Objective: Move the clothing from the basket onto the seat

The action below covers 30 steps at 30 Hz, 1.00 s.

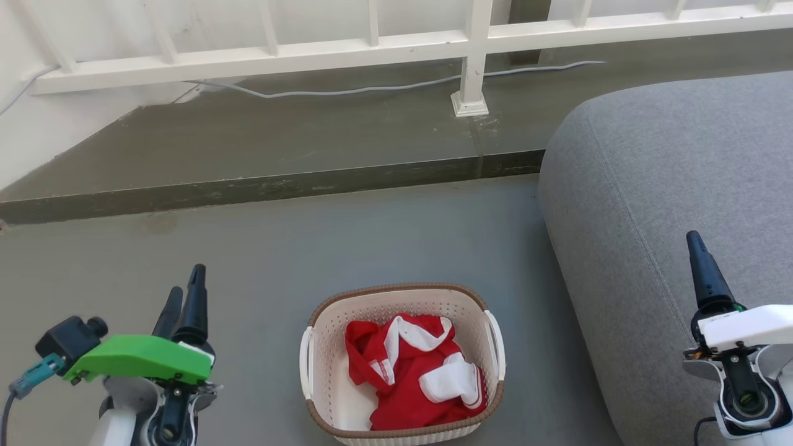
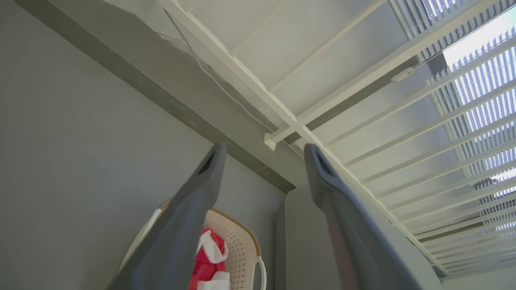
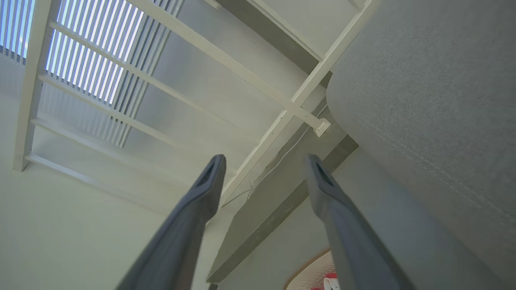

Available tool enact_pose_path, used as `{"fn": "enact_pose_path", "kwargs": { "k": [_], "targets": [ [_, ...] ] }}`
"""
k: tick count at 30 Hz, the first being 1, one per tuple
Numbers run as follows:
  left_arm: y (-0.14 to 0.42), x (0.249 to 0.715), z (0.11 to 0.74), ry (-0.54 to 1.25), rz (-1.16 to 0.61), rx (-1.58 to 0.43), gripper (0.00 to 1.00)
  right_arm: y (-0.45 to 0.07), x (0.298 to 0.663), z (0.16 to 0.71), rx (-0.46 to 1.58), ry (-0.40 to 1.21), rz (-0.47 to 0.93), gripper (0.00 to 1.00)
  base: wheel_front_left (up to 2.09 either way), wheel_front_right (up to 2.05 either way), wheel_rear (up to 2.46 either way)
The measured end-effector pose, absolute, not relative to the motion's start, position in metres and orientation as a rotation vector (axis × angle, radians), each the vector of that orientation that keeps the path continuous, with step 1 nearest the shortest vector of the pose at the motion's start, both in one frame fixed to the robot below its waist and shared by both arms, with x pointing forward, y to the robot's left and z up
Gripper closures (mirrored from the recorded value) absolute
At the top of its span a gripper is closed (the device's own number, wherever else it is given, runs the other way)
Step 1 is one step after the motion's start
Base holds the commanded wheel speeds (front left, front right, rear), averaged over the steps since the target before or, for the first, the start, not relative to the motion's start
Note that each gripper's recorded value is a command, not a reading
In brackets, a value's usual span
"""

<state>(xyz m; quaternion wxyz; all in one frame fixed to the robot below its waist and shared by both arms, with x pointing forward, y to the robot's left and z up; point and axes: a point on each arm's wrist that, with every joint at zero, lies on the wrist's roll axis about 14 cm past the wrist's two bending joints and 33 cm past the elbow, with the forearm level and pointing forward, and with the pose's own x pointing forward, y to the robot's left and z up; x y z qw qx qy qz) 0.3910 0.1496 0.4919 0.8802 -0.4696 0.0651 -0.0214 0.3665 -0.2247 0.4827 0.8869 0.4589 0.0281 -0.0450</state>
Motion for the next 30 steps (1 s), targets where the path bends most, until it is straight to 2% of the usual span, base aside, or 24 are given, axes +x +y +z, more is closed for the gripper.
{"fn": "enact_pose_path", "kwargs": {
  "k": [13, 30],
  "targets": [
    [0.133, 0.394, 0.501, 0.104, -0.101, -0.705, 0.0, -0.212, 0.373, 0.494, 0.663, 0.053, -0.032, 0.0, 0.0, 0.0, 0.0],
    [0.117, 0.391, 0.49, 0.101, -0.118, -0.479, 0.0, -0.192, 0.37, 0.49, 0.381, 0.057, 0.051, 0.0, 0.0, 0.0, 0.0]
  ]
}}
